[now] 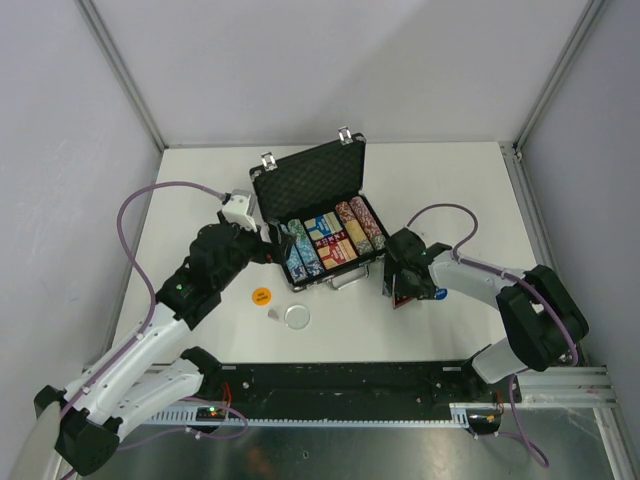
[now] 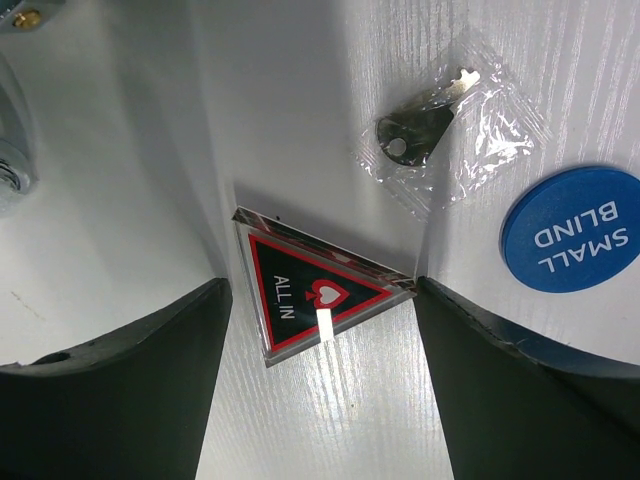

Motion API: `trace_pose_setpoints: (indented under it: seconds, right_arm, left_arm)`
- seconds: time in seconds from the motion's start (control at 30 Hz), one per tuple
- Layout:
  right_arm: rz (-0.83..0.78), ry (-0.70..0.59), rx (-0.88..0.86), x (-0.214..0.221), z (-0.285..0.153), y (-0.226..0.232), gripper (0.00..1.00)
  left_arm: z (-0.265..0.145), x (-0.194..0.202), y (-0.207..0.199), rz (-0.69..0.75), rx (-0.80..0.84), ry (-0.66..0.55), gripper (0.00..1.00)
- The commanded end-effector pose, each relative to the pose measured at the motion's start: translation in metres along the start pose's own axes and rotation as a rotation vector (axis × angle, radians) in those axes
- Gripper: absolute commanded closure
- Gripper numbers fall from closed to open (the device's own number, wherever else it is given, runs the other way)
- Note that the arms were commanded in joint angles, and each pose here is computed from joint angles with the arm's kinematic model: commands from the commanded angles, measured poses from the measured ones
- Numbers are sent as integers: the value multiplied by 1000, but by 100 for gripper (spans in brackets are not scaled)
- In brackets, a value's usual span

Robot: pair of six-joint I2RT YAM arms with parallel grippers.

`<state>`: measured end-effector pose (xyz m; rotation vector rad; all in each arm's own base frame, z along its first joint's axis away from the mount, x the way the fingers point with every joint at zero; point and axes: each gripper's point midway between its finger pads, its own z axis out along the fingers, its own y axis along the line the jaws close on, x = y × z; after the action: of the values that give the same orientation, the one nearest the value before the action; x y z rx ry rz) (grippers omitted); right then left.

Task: Pack up texas hold em set

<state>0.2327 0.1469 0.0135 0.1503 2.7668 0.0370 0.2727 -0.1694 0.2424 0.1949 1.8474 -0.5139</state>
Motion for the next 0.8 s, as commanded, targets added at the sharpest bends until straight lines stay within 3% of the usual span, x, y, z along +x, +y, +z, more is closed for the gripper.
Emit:
trace_pose_setpoints:
  seconds: [0.0, 0.37, 0.77]
  right_arm:
    - [-4, 166, 29, 44, 21, -16, 21]
    - [-64, 127, 33, 42, 16, -8, 47]
    - [-203, -140, -128, -36, -43, 76, 48]
  left_arm:
    - [-3, -7, -1, 8, 13, -34, 1]
    - [-4, -8, -2, 9, 19, -38, 1]
    - [-15, -21, 4, 5, -13, -102, 1]
